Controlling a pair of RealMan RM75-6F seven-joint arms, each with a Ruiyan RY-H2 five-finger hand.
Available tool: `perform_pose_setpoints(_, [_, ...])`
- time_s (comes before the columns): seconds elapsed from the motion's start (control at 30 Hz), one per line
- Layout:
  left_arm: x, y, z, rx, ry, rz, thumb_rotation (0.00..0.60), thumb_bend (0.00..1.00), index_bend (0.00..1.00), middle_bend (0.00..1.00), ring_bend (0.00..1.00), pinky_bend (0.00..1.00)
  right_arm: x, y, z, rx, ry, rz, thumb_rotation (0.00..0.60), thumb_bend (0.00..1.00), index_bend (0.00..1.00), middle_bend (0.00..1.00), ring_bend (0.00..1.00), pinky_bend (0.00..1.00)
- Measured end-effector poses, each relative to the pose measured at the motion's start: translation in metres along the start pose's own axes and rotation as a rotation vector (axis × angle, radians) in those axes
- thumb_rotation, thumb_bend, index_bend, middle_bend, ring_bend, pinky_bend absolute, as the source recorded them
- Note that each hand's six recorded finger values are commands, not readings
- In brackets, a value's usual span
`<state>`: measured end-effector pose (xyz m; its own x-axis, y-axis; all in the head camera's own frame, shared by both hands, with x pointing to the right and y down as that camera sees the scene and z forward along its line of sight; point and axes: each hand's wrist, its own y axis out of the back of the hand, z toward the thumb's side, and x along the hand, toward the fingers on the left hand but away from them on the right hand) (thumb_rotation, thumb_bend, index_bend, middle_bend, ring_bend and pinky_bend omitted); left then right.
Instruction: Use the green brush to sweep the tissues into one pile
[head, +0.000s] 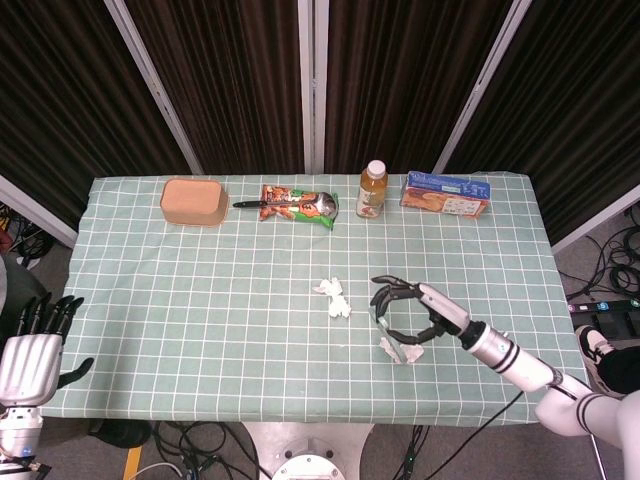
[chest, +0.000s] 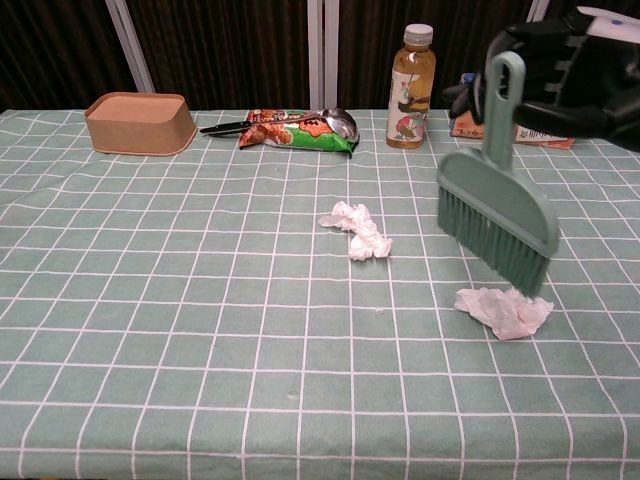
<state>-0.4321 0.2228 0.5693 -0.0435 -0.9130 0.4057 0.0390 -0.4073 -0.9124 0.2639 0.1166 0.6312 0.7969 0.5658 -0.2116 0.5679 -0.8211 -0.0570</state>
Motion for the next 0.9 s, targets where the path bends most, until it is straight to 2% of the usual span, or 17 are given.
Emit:
perform_pose_setpoints(0.17, [0.000, 0.000, 0.004, -0.005, -0.013, 0.000, 0.600, 0.16, 0.12, 0.12, 0.00, 0.00, 0.047, -0.022, -0.003, -0.018, -0.084, 0.057, 0.600, 0.54, 0.80, 0.65, 0.30, 0.15])
perform_pose_setpoints(0.3, [-0.001, 0.001, 0.005, -0.009, -0.017, 0.002, 0.600, 0.16, 0.12, 0.12, 0.00, 0.00, 0.068, -0.036, -0.011, -0.023, -0.134, 0.097, 0.600, 0.54, 0.79, 0.65, 0.30, 0.17])
perform_pose_setpoints(0.4, [-0.002, 0.001, 0.004, -0.012, -0.016, 0.002, 0.600, 0.16, 0.12, 0.12, 0.00, 0.00, 0.074, -0.039, -0.016, 0.013, -0.155, 0.091, 0.600, 0.53, 0.79, 0.65, 0.30, 0.17])
perform_pose_setpoints(0.63, [-0.001, 0.000, 0.004, -0.019, -0.018, -0.001, 0.600, 0.16, 0.12, 0.12, 0.00, 0.00, 0.076, -0.037, -0.031, 0.142, -0.197, 0.040, 0.600, 0.53, 0.79, 0.65, 0.30, 0.17])
perform_pose_setpoints(0.9, [-0.004, -0.004, -0.001, -0.029, -0.005, -0.005, 0.600, 0.16, 0.12, 0.12, 0.00, 0.00, 0.043, -0.012, -0.048, 0.272, -0.210, -0.026, 0.600, 0.53, 0.79, 0.65, 0.30, 0.17])
